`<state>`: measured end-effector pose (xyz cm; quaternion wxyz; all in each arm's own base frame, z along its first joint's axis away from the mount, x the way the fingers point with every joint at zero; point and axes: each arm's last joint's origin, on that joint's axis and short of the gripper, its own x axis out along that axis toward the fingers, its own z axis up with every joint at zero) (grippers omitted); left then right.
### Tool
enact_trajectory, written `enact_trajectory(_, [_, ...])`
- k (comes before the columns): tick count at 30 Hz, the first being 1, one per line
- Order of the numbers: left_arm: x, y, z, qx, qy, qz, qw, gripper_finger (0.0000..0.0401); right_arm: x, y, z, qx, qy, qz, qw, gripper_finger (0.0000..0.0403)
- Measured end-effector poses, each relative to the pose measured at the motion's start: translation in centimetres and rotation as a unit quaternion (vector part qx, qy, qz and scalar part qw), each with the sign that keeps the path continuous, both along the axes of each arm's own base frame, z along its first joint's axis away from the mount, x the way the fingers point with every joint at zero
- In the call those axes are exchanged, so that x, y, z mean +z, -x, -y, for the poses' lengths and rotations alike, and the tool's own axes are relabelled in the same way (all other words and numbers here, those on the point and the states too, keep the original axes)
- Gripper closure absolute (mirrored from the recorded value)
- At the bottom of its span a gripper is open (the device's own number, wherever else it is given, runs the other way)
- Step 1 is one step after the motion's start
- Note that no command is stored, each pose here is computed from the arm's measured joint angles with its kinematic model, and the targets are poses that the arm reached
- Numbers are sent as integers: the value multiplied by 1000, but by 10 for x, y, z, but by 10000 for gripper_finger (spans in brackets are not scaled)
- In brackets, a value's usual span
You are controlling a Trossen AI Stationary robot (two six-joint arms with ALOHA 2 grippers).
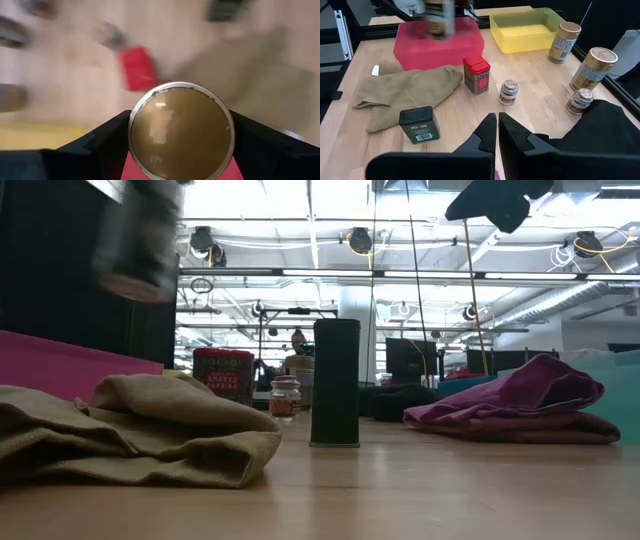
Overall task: Sort spices by type
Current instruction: Put the bottom gold seasoning bottle into the red bin
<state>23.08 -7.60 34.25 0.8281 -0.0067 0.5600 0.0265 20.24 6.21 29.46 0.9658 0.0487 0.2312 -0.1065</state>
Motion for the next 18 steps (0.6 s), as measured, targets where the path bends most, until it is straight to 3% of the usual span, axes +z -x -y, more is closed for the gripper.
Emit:
enact_trajectory(5, [-1, 30, 41, 22, 35, -23, 999, 108, 0, 0, 0, -2, -5, 1, 1000, 403])
enact_trajectory(8, [-4, 47, 59, 42, 31, -43, 998, 108, 0, 0, 0, -4, -8, 2, 1000, 403])
enact_trajectory(18, [-41, 73, 73, 97, -21, -76, 992, 110, 0, 0, 0, -6, -12, 3, 1000, 403])
